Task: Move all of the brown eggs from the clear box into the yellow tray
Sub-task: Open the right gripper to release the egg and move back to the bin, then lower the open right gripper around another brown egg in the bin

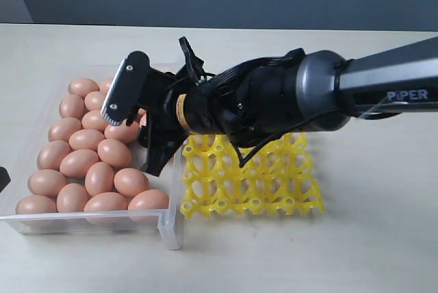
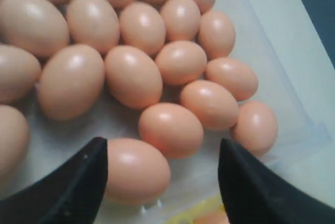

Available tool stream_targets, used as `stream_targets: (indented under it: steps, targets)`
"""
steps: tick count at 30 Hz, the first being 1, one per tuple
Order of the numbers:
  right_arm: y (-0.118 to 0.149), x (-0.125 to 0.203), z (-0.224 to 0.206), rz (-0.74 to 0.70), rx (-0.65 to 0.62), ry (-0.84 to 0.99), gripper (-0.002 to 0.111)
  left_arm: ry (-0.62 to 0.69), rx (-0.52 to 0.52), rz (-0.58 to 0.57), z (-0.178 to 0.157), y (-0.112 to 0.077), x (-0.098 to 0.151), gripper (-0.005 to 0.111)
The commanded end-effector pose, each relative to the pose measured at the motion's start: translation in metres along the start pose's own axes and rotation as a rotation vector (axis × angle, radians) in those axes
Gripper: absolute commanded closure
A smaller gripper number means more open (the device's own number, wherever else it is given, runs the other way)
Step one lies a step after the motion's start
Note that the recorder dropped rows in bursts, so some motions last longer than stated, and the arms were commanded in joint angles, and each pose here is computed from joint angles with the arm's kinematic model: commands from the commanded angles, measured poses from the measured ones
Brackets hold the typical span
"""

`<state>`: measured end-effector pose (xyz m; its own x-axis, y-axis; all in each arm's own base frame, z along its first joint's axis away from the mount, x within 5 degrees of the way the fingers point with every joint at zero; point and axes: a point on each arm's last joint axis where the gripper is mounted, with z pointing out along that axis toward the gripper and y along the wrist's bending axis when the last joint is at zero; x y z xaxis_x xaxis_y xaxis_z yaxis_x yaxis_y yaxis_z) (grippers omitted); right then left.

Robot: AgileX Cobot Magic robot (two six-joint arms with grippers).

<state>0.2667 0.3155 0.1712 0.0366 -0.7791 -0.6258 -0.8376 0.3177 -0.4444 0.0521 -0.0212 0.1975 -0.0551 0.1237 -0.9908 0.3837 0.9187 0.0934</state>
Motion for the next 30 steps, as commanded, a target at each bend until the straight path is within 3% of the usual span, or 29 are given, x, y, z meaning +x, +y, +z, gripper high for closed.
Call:
stream_targets:
  steps: [1,4,10,16,21,25,30]
  targets:
    - [0.002,0.018,0.018,-0.133,0.044,0.106,0.05,-0.005,0.006,-0.009,0.0,0.0,0.001,0.106]
    - [0.005,0.024,0.023,-0.119,0.036,0.136,0.052,-0.005,0.006,-0.009,0.0,0.0,0.001,0.106]
    - [0.015,0.011,0.008,0.044,0.068,0.175,0.054,-0.005,0.006,-0.009,0.0,0.0,0.001,0.106]
    - [0.037,-0.027,-0.031,0.065,0.018,0.127,0.084,-0.005,0.006,-0.009,0.0,0.0,0.001,0.106]
    - [0.034,-0.054,-0.048,0.342,-0.039,0.117,0.09,-0.005,0.006,-0.009,0.0,0.0,0.001,0.106]
    - [0.033,-0.067,-0.055,0.382,-0.201,0.194,0.09,-0.005,0.006,-0.009,0.0,0.0,0.001,0.106]
    - [0.045,-0.081,-0.061,0.296,-0.584,0.337,0.09,-0.005,0.006,-0.009,0.0,0.0,0.001,0.106]
